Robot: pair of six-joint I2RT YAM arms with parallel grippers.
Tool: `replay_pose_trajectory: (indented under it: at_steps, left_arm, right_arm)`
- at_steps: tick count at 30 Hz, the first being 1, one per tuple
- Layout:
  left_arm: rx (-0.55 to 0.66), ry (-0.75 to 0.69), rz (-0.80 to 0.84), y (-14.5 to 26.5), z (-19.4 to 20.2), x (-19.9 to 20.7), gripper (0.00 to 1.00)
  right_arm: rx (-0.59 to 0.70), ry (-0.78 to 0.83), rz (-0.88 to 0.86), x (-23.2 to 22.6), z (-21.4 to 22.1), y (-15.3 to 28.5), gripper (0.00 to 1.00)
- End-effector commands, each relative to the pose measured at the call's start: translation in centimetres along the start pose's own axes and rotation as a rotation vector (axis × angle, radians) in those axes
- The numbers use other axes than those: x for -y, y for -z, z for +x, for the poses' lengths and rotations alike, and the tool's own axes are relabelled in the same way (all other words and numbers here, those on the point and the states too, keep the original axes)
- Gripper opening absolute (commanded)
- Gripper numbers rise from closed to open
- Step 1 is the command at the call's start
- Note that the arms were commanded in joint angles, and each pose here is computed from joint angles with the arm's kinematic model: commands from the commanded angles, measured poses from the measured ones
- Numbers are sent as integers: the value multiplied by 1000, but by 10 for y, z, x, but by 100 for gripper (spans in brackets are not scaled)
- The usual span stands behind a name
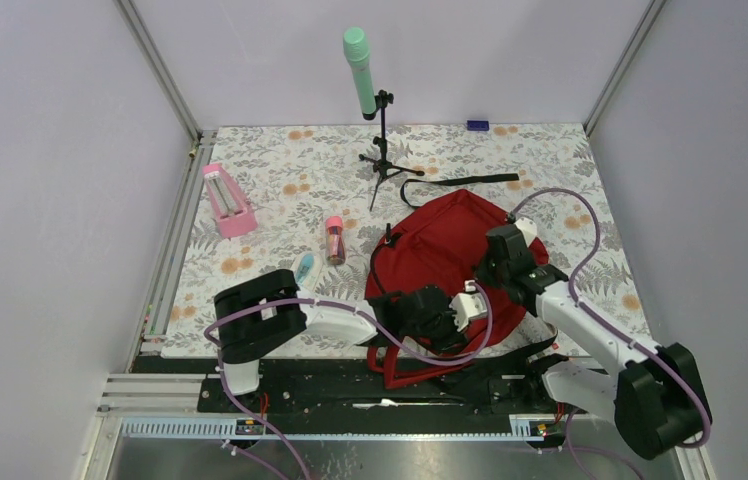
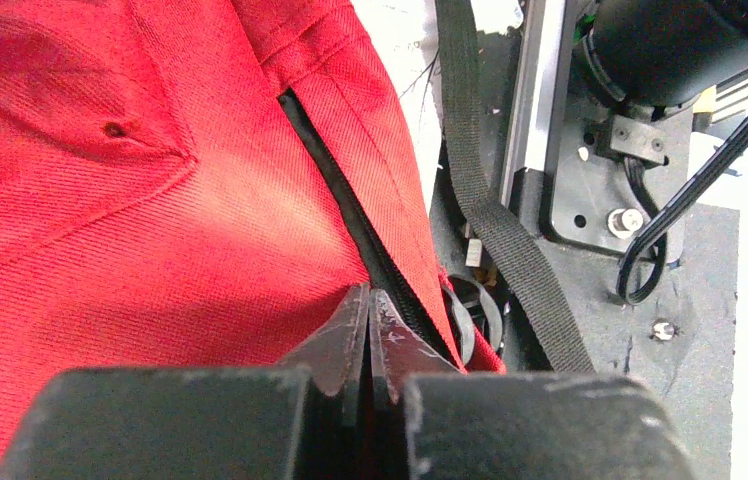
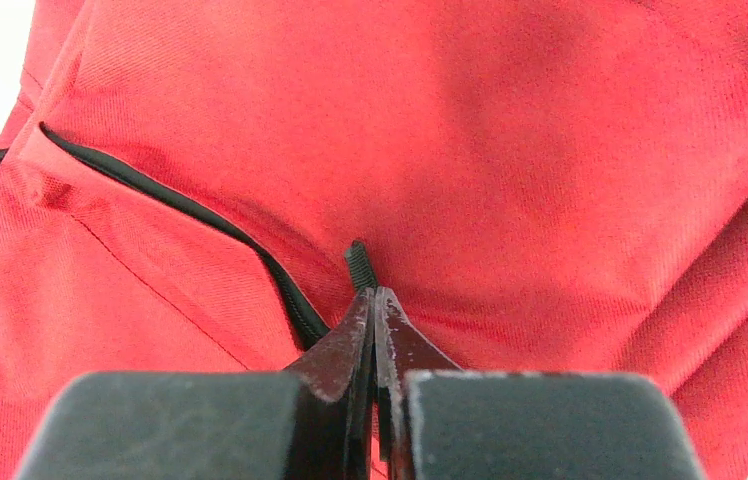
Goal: Pack the student bag
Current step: Unzip the student bag at the center of the board.
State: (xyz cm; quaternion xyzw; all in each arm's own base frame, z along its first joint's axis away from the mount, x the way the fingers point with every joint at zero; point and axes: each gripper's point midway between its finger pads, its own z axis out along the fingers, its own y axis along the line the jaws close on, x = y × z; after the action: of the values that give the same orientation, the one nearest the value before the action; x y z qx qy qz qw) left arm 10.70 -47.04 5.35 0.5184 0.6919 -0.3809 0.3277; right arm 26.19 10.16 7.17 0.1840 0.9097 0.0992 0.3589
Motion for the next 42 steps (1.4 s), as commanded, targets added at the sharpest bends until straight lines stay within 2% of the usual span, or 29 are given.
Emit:
replay_pose_trajectory:
  at_steps: [1, 9, 18, 30, 35, 39, 40, 42]
  left_arm:
    - [-11, -15, 42, 0, 10, 7, 0]
    - [-18, -17, 44, -2, 14, 7, 0]
    - [6, -14, 45, 3, 10, 8, 0]
    - [31, -15, 46, 7, 7, 10, 0]
    - [53, -1, 28, 9, 1, 8, 0]
    - [95, 31, 24, 16, -15, 11, 0]
    - [111, 43, 21, 19, -20, 11, 5]
    - [163, 54, 19, 27, -34, 13, 22]
  right_arm:
    - [77, 11, -104, -43, -42, -4, 0]
    - [135, 31, -159, -84, -73, -12, 0]
    - [128, 160, -147, -120, -75, -48, 0]
    - [192, 252, -247, -193, -106, -78, 0]
    - [182, 283, -263, -207, -105, -90, 0]
    - [192, 299, -275, -210, -112, -80, 0]
    - [198, 307, -270, -209, -115, -74, 5]
    - [222, 325, -257, -204, -124, -60, 24]
